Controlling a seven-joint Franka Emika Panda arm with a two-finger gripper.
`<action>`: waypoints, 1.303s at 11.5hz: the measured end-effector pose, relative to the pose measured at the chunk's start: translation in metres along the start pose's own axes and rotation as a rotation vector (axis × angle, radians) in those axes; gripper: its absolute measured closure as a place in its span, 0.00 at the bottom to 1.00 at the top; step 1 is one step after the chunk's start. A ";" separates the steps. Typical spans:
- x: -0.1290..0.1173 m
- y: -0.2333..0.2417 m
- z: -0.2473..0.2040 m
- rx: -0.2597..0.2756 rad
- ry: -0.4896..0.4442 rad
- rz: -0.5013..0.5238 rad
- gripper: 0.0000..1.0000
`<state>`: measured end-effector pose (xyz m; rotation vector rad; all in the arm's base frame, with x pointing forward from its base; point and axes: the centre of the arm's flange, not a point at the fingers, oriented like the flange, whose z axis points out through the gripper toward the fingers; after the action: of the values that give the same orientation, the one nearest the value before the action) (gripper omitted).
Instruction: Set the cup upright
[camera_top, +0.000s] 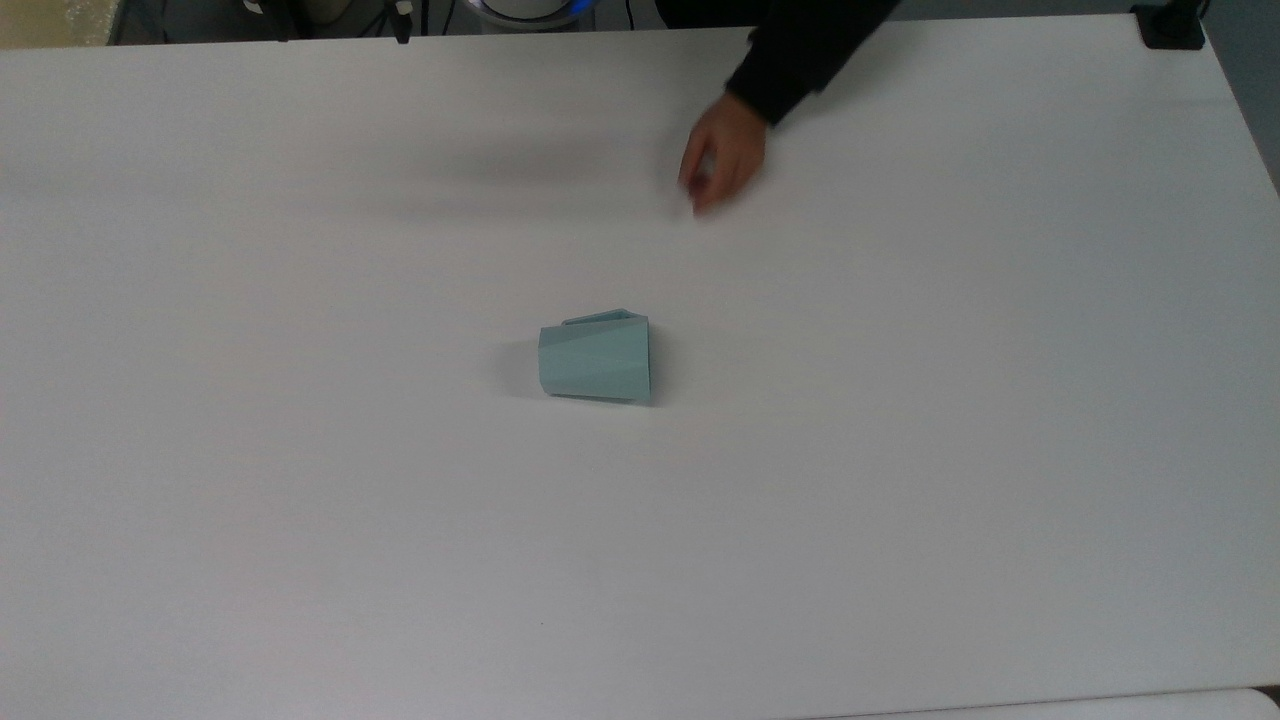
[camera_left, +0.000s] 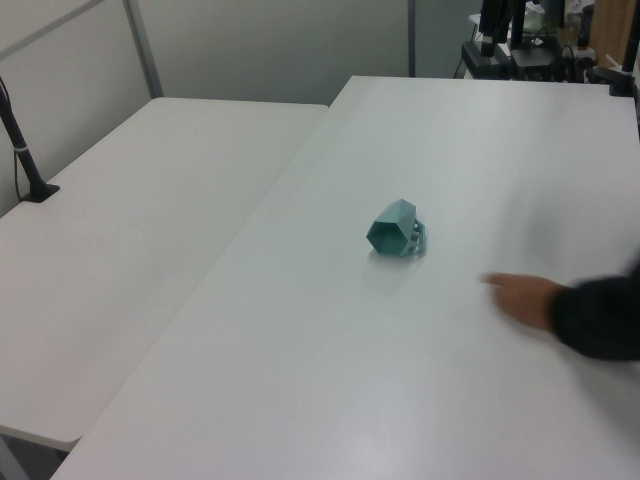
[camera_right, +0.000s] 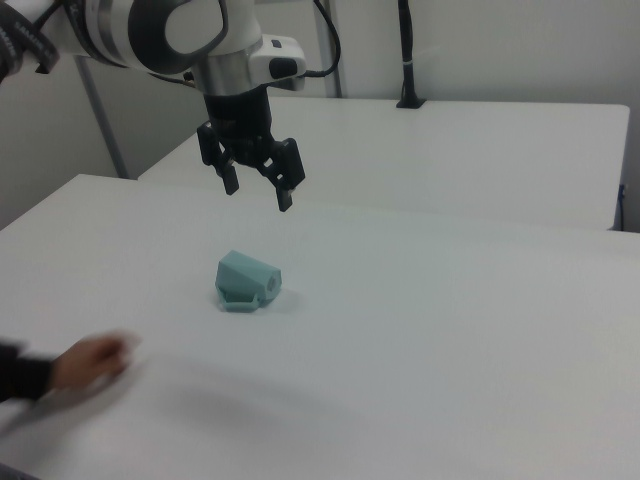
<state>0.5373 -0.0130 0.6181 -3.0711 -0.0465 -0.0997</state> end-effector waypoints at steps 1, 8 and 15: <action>0.000 0.000 0.000 0.000 0.000 0.000 0.00; -0.005 0.051 -0.008 0.126 0.037 0.003 0.00; -0.003 0.034 -0.011 0.128 0.028 -0.028 0.00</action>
<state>0.5346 -0.0475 0.6263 -2.9412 -0.0912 -0.1358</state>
